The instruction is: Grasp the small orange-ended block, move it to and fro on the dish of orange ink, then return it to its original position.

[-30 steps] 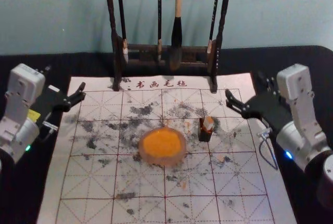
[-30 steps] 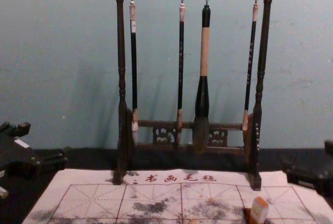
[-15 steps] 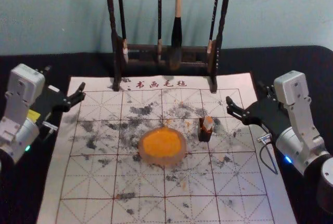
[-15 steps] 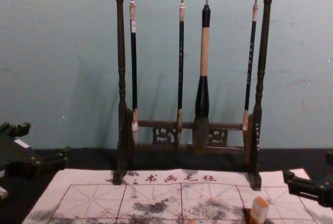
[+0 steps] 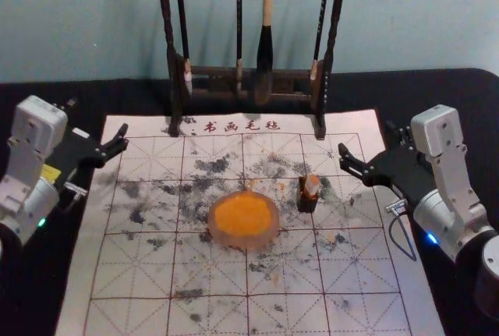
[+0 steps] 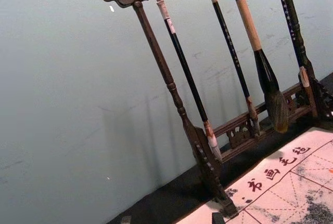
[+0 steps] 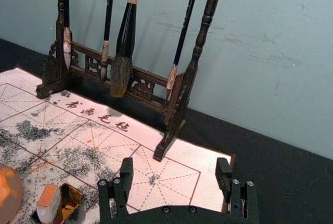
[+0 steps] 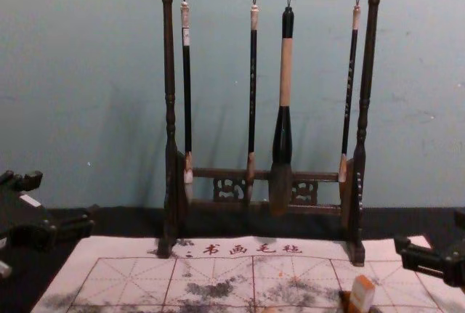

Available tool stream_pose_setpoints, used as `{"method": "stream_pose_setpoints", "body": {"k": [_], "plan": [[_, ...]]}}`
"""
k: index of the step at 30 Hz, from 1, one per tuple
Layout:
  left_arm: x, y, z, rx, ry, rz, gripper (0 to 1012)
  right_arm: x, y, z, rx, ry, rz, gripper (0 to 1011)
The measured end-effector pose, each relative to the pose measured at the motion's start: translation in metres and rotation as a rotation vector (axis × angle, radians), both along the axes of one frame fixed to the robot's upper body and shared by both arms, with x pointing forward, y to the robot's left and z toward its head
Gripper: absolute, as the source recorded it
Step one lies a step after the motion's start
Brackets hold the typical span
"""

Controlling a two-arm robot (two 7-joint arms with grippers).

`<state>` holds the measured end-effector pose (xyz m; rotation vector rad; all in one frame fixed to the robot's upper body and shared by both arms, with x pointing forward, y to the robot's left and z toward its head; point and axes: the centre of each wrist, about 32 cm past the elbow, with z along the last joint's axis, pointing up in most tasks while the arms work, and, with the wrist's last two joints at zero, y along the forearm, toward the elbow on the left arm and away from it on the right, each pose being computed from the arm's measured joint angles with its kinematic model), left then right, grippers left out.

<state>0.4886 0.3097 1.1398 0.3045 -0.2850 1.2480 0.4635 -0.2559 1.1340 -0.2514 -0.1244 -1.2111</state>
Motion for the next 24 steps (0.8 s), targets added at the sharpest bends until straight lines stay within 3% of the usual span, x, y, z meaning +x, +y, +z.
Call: {"method": "stream_pose_setpoints", "body": {"k": [24], "plan": [[0.0, 0.0, 0.0, 0.0, 0.0, 0.0, 1001, 0.0001, 0.0, 0.0005, 0.002, -0.001, 0.001, 1002]]}}
